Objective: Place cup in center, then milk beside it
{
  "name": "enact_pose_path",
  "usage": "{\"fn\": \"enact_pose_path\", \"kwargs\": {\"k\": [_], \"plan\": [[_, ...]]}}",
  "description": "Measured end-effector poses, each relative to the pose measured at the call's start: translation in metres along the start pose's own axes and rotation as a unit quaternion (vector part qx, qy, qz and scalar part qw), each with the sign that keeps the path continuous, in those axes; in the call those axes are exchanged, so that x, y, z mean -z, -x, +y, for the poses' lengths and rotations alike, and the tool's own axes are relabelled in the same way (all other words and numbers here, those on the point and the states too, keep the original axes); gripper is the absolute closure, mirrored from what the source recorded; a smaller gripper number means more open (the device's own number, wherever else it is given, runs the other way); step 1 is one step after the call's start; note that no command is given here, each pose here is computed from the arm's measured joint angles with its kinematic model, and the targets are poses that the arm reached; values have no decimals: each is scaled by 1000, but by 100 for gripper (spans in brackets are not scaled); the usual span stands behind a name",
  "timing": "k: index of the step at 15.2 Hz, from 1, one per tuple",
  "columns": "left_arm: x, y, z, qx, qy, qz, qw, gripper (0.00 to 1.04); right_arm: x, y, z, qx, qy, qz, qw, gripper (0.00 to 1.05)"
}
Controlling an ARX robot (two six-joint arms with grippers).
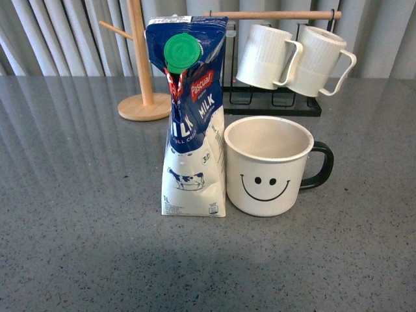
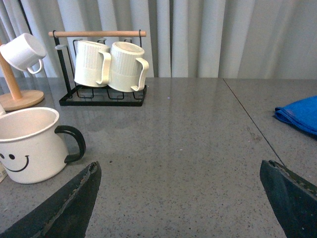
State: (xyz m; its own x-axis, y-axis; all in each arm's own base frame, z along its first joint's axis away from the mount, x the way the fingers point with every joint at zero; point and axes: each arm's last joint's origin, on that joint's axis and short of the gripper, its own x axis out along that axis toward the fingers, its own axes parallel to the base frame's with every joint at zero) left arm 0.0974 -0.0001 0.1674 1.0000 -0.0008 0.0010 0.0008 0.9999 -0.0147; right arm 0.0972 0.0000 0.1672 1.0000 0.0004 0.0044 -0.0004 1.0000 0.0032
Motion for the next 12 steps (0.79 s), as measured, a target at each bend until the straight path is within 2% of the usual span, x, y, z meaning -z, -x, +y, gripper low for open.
{"fn": "enact_pose_path", "kwargs": {"k": [2,3,12], "plan": [[0,0,0,0,0,0,1000,8,0,0,0,0,0,0,1000,7],[0,0,0,0,-1,0,1000,6,0,0,0,0,0,0,1000,7],[0,0,0,0,0,0,1000,7,0,0,0,0,0,0,1000,7]]}}
